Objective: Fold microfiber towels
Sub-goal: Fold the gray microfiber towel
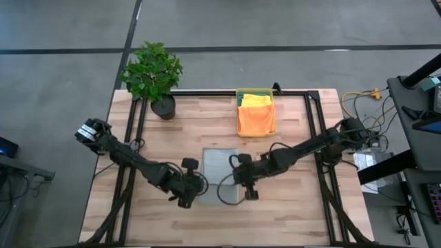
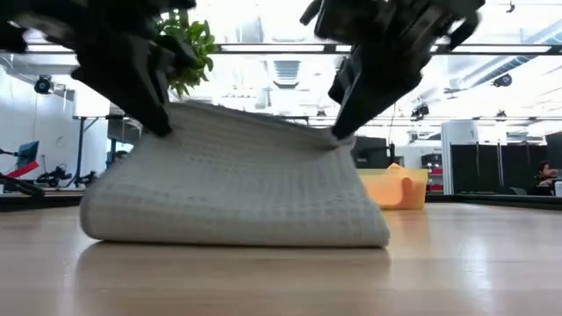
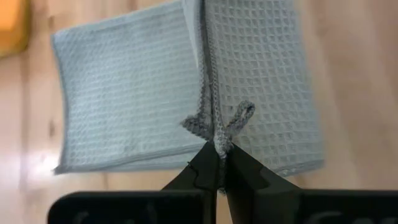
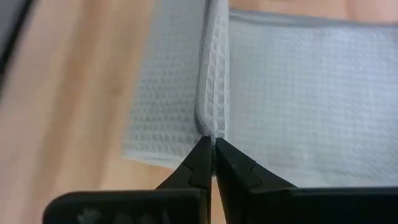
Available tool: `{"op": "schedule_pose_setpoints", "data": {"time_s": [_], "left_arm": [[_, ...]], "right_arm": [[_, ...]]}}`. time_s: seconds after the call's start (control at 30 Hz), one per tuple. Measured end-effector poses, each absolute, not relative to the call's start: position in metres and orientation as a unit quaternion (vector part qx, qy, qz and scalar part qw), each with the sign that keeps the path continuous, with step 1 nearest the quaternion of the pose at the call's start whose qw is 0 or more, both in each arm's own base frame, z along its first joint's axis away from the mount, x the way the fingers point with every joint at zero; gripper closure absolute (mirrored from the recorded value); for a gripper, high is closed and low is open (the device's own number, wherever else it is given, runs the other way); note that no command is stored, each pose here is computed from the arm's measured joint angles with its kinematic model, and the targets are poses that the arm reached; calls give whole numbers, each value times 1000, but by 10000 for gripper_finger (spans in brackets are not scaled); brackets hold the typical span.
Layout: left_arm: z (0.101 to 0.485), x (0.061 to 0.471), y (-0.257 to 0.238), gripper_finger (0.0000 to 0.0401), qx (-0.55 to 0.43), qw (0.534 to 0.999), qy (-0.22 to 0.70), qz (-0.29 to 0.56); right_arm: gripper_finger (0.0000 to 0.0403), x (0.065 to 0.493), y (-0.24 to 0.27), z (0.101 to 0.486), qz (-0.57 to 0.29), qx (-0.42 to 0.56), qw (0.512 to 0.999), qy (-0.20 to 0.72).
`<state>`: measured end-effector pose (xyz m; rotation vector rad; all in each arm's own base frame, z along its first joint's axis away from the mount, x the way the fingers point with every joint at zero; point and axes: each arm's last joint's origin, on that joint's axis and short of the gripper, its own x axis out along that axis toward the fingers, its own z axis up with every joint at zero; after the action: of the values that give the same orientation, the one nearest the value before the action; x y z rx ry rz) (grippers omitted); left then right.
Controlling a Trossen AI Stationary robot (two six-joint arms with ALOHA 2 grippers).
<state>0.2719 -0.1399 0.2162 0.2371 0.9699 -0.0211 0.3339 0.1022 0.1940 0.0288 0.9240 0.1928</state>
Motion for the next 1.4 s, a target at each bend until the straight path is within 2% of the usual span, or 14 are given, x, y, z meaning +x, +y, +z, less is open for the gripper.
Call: {"op": "schedule_pose_setpoints", "data": {"time_s": [0.23, 0.9, 1.3, 1.4], "left_arm": [[210, 278, -117, 401, 110, 873, 474, 27], [205, 301, -43, 401, 76, 863, 484, 122], [185, 313, -35, 401, 70, 853, 499, 137], [181, 314, -33, 388, 60, 851, 502, 146]], "right_arm": [[394, 336, 72, 189, 30, 10, 882, 470], [394, 337, 15, 185, -63, 4, 866, 497], [382, 339, -1, 181, -86, 20, 861, 501], [372, 338, -5, 180, -96, 32, 859, 501]]}}
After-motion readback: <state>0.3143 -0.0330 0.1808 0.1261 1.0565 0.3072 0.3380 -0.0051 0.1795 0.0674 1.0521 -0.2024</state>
